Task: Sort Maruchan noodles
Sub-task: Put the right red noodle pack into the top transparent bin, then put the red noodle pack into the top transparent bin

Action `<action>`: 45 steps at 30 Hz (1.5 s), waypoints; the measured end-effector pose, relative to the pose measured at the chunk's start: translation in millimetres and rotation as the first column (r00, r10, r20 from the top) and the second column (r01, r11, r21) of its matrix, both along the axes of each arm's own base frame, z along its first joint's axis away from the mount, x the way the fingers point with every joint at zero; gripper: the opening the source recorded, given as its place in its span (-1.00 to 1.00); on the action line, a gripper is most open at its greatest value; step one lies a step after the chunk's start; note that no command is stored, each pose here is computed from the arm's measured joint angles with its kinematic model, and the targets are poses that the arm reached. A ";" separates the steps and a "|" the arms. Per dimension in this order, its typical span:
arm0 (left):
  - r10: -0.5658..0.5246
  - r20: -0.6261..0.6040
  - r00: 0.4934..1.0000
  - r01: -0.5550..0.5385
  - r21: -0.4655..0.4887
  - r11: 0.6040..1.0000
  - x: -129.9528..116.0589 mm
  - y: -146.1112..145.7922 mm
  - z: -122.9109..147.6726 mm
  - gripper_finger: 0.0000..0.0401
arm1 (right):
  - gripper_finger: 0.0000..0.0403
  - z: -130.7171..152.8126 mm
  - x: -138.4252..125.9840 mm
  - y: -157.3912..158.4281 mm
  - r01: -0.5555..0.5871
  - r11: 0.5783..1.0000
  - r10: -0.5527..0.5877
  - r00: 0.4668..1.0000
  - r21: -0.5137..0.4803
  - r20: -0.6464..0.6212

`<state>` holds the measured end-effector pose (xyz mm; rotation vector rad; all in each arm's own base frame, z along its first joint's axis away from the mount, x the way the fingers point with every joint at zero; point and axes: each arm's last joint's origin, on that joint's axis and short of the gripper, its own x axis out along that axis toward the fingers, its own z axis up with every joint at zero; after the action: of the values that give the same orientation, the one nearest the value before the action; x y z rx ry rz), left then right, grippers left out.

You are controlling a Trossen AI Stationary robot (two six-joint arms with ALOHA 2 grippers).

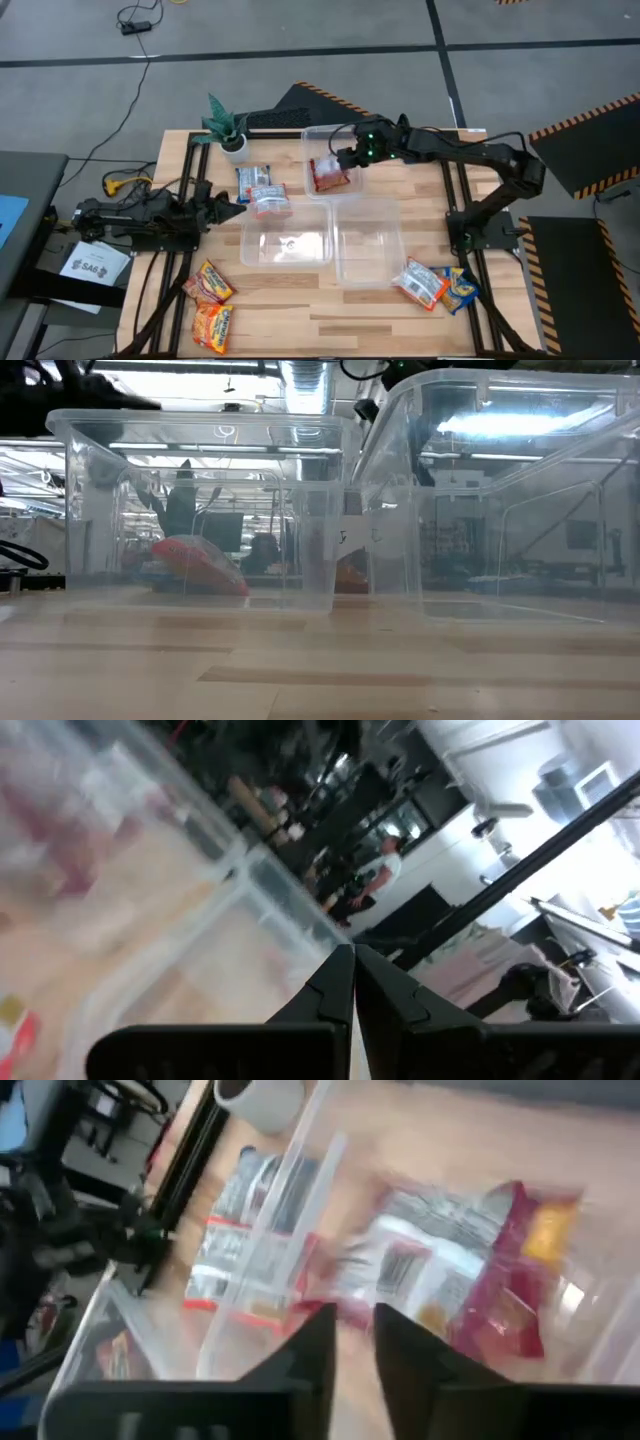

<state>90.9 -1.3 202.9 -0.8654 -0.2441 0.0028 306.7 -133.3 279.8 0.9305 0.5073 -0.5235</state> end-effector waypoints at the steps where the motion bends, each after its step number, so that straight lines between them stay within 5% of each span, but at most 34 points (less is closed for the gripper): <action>1: 0.009 0.010 1.000 -0.009 0.018 1.000 -1.3 0.2 4.3 -0.99 | -0.34 1.8 0.3 0.9 -0.004 1.000 0.004 1.000 -0.005 0.011; 9: 0.024 0.129 0.991 -0.031 0.056 0.998 -16.1 1.3 57.3 -0.66 | 0.22 43.3 -27.7 15.3 -0.017 1.000 0.014 0.990 0.020 0.140; 13: -0.146 0.139 0.979 0.131 0.114 0.985 -16.3 -3.9 102.9 -0.37 | 0.26 66.6 -42.8 31.3 -0.050 0.999 0.052 0.976 -0.014 0.214; 16: -0.375 0.036 0.926 0.361 0.199 0.911 -6.9 -12.9 137.6 -0.21 | 0.26 79.7 -52.2 41.9 -0.072 0.997 0.079 0.963 -0.036 0.259; 19: -0.564 -0.185 0.805 0.588 0.126 0.799 11.6 -25.0 160.6 -0.15 | 0.26 86.9 -59.3 48.8 -0.088 0.995 0.099 0.956 -0.052 0.277; 22: -0.641 -0.458 0.616 0.714 -0.020 0.700 24.5 -40.1 169.8 -0.15 | 0.26 88.2 -63.1 53.4 -0.102 0.993 0.112 0.957 -0.052 0.266; 26: -0.596 -0.746 0.297 0.775 -0.177 0.607 27.0 -63.8 166.2 -0.15 | 0.26 85.5 -63.6 56.6 -0.122 0.991 0.133 0.964 -0.059 0.232; 29: -0.489 -0.857 0.163 0.797 -0.177 0.577 24.3 -84.7 153.3 -0.15 | 0.26 81.8 -61.2 56.7 -0.133 0.989 0.143 0.968 -0.063 0.207; 34: -0.309 -0.944 0.112 0.803 -0.097 0.588 4.0 -116.2 117.3 -0.15 | 0.26 77.9 -60.9 57.7 -0.143 0.988 0.151 0.973 -0.055 0.172; 37: -0.228 -0.960 0.161 0.799 -0.009 0.601 -10.2 -130.6 88.3 -0.15 | 0.26 77.0 -61.1 57.6 -0.147 0.987 0.154 0.974 -0.058 0.164; 41: -0.150 -0.954 0.259 0.824 0.137 0.550 -18.9 -140.1 46.8 -0.15 | 0.26 77.2 -61.6 57.8 -0.148 0.987 0.156 0.974 -0.061 0.162; 45: -0.109 -0.962 0.250 0.852 0.165 0.497 -18.8 -137.2 13.4 -0.15 | 0.26 77.0 -61.6 57.9 -0.146 0.988 0.153 0.975 -0.055 0.162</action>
<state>72.2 -138.6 216.3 -0.0070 1.0919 -0.2929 245.1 -75.4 356.8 0.8787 0.4098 -0.3161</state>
